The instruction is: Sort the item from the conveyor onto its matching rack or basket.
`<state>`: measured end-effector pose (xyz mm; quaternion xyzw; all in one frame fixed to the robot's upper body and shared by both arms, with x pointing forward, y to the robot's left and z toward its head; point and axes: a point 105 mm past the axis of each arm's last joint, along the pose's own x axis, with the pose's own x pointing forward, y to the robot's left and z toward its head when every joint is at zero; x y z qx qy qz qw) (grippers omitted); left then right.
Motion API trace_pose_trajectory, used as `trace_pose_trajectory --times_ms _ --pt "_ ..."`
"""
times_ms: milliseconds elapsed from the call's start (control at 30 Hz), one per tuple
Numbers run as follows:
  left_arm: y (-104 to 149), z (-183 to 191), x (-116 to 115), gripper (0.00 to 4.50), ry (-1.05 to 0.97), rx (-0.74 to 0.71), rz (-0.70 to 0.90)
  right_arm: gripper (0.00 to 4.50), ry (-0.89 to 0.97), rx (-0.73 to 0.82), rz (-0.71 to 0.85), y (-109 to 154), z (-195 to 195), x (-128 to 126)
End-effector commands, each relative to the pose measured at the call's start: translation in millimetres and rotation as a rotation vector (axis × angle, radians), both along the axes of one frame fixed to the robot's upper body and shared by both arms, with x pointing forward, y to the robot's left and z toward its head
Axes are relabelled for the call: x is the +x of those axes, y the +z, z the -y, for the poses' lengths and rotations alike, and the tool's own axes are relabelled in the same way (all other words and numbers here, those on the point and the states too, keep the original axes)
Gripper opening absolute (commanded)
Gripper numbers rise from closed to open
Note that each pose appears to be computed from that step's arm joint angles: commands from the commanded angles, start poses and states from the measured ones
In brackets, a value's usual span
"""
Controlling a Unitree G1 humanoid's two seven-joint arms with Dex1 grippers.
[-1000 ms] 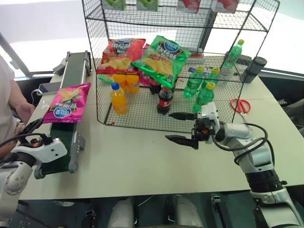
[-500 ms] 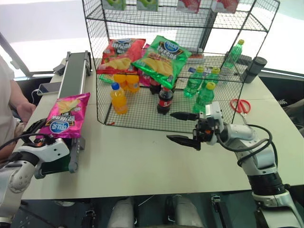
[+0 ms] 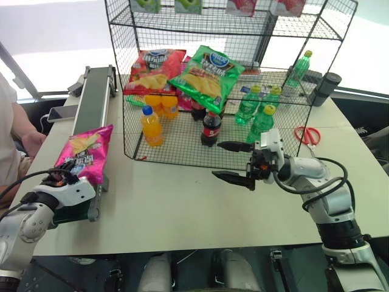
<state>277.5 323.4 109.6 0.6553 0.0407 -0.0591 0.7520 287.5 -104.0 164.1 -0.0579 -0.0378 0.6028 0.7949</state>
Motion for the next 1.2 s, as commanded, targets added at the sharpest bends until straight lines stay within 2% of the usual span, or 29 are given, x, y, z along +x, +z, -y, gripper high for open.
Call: trace_pose_trajectory --times_ms 33,100,200,233,333,467,567,633,733,833,900,967,1067,1200 --pt "19.3 -4.0 2.6 0.06 0.010 -0.039 0.073 4.50 0.006 0.004 0.054 9.3 -1.5 -1.0" --pt "33.8 -7.4 3.4 0.06 0.020 -0.132 0.131 4.50 0.003 0.002 0.057 8.5 -1.1 -0.5" --pt "62.8 -5.7 -0.8 0.06 -0.057 -0.421 0.190 4.50 -0.005 -0.007 0.060 6.8 0.5 0.5" --pt "67.6 -5.2 -2.7 0.06 -0.082 -0.478 0.192 4.50 -0.006 -0.009 0.060 6.3 0.9 0.8" --pt "81.6 -2.7 -18.9 0.06 -0.215 -0.791 0.102 4.50 -0.009 -0.009 0.058 6.7 3.0 2.4" --pt "100.2 7.7 -50.6 0.06 -0.400 -1.163 -0.121 4.50 -0.012 -0.006 0.050 7.5 5.9 3.9" --pt "103.6 21.1 -71.4 0.06 -0.470 -1.358 -0.330 4.50 -0.007 0.012 0.026 10.7 6.5 4.0" --pt "108.2 36.7 -82.5 0.06 -0.540 -1.475 -0.463 4.50 -0.008 0.048 -0.032 16.0 7.0 4.5" --pt "104.9 68.4 -86.7 0.06 -0.634 -1.640 -0.650 4.50 0.029 0.116 -0.181 24.7 7.6 -2.1" --pt "94.6 105.2 -83.9 0.06 -0.749 -1.739 -0.822 4.50 0.113 0.075 -0.347 17.9 5.2 -20.3" --pt "92.4 125.1 -79.7 0.06 -0.826 -1.778 -0.890 4.50 0.115 0.062 -0.382 16.9 2.6 -24.0" --pt "89.3 143.2 -76.3 0.06 -0.896 -1.798 -0.972 4.50 0.113 0.124 -0.401 28.3 0.9 -21.7" --pt "84.2 162.8 -63.3 0.06 -0.958 -1.791 -1.032 4.50 0.160 0.205 -0.485 45.2 3.4 -24.9" --pt "87.1 174.1 -51.4 0.06 -1.018 -1.776 -1.063 4.50 0.192 0.217 -0.586 46.4 1.6 -31.4"
